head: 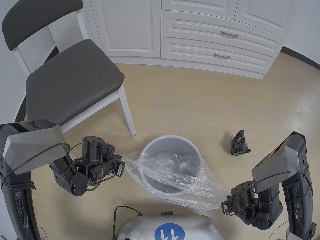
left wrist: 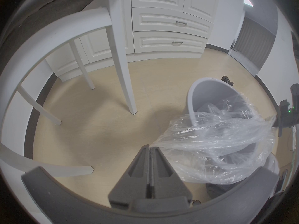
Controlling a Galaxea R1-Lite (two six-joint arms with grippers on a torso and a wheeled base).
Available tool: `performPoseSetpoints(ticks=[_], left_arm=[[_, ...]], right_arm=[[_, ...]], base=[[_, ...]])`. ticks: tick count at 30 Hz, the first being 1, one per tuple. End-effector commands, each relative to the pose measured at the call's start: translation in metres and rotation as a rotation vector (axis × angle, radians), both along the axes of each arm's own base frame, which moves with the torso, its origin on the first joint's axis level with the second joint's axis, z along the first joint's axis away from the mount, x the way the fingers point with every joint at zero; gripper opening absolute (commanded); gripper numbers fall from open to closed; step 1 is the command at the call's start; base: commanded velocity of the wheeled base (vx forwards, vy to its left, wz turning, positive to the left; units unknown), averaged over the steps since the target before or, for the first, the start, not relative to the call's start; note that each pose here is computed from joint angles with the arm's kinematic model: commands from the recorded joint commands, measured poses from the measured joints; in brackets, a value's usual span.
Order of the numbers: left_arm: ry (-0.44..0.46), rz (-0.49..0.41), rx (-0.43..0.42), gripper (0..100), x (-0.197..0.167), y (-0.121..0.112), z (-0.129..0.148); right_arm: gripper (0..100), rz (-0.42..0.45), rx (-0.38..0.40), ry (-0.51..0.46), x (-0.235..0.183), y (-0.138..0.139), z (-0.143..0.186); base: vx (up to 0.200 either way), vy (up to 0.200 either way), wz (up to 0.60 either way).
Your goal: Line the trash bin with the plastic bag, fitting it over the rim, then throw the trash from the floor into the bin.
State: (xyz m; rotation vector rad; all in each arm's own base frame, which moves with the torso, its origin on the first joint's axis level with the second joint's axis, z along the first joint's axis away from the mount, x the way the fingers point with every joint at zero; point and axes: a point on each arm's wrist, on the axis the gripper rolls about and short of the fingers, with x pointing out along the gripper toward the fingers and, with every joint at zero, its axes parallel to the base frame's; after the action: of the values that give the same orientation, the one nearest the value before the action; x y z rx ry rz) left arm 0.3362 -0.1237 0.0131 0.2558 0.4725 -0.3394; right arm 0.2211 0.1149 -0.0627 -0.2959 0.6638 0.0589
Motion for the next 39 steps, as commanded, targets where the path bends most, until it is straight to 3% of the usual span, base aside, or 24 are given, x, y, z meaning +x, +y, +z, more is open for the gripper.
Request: performPoseSetpoints(ticks=[1,2,7,13,14,19,26,33,39], left_arm=[[-0.012,-0.016,-0.005,0,-0.007,-0.003,0.008],[-0.013,-0.019,-0.007,0,-0.008,-0.004,0.009],[-0.024,-0.022,-0.012,0,-0.01,-0.003,0.014],[-0.025,-0.031,-0.014,0,-0.013,-0.005,0.016],[-0.026,-0.037,-0.015,0,-0.015,-0.007,0.017],[-0.034,-0.047,-0.02,0,-0.02,-0.009,0.021],[-0.054,-0.065,-0.026,0,-0.028,-0.011,0.031],[-0.045,-0.073,-0.024,0,-0.03,-0.013,0.028],[-0.038,-0.078,-0.026,0,-0.029,-0.014,0.026]], right_arm=[[0,0.001,0.015,-0.023,0.001,0.001,0.004],[100,0.004,0.015,-0.021,0.001,0.001,0.004],[100,0.056,0.071,-0.015,-0.002,0.002,0.013],[100,0.179,0.205,-0.022,-0.018,-0.005,0.049],[100,0.224,0.266,-0.02,-0.023,-0.01,0.06],[100,0.292,0.346,-0.03,-0.028,-0.016,0.075],[100,0.365,0.373,-0.089,-0.041,0.005,0.09],[100,0.345,0.324,-0.224,-0.056,0.037,0.105],[100,0.361,0.294,-0.324,-0.041,0.054,0.113]], base=[[0.0,0.0,0.0],[0.0,0.0,0.0],[0.0,0.0,0.0],[0.0,0.0,0.0],[0.0,0.0,0.0],[0.0,0.0,0.0],[0.0,0.0,0.0],[0.0,0.0,0.0],[0.0,0.0,0.0]])
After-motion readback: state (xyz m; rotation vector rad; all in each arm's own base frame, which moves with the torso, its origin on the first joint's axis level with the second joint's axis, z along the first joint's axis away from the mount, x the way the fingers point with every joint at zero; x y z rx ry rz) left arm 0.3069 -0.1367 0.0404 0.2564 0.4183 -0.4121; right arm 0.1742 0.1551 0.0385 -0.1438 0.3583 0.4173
